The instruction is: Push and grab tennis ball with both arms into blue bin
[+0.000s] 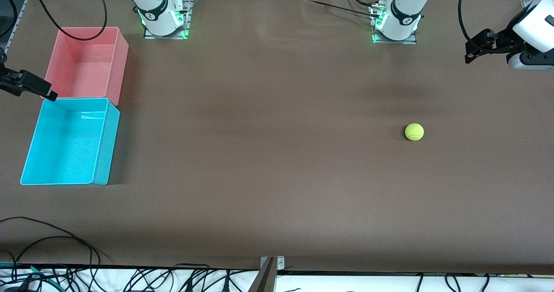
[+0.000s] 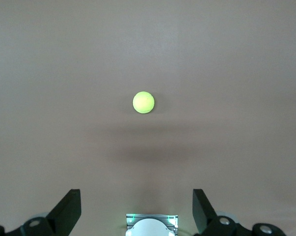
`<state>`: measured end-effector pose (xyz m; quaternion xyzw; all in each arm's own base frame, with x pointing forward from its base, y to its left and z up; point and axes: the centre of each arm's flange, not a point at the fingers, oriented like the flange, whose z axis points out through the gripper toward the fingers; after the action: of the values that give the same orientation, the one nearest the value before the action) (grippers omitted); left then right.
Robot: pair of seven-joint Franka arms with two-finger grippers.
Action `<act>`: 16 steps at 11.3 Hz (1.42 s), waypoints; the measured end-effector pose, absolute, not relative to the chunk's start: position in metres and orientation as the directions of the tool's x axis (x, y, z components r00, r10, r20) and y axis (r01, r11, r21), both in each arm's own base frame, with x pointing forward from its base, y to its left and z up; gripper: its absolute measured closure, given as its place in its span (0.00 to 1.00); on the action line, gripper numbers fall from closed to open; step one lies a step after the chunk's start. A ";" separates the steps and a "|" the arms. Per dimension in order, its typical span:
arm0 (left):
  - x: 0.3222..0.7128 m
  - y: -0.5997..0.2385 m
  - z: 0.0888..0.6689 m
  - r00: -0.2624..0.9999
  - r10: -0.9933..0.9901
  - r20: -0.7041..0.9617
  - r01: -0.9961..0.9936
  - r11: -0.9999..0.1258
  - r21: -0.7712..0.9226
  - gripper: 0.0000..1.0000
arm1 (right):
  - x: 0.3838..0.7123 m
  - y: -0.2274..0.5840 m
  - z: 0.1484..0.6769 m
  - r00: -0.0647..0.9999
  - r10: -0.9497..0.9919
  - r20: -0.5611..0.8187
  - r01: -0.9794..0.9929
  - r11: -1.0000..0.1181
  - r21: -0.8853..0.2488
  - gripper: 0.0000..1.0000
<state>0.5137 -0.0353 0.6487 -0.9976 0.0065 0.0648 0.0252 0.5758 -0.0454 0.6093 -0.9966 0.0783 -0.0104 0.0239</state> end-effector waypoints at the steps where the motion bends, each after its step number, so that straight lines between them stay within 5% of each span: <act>1: 0.514 -0.035 0.649 0.992 -0.010 -0.130 -0.016 -0.999 -0.049 0.00 | 0.576 -0.045 0.609 0.988 -0.156 0.017 -0.155 -0.987 -0.049 0.00; 16: 0.514 -0.035 0.648 0.991 -0.009 -0.131 -0.016 -0.999 -0.049 0.00 | 0.577 -0.049 0.605 0.987 -0.162 0.008 -0.162 -0.986 -0.047 0.00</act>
<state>0.5142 -0.0350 0.6482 -0.9975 0.0062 0.0653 0.0251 0.5775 -0.0485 0.6046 -0.9964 0.0813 -0.0057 0.0233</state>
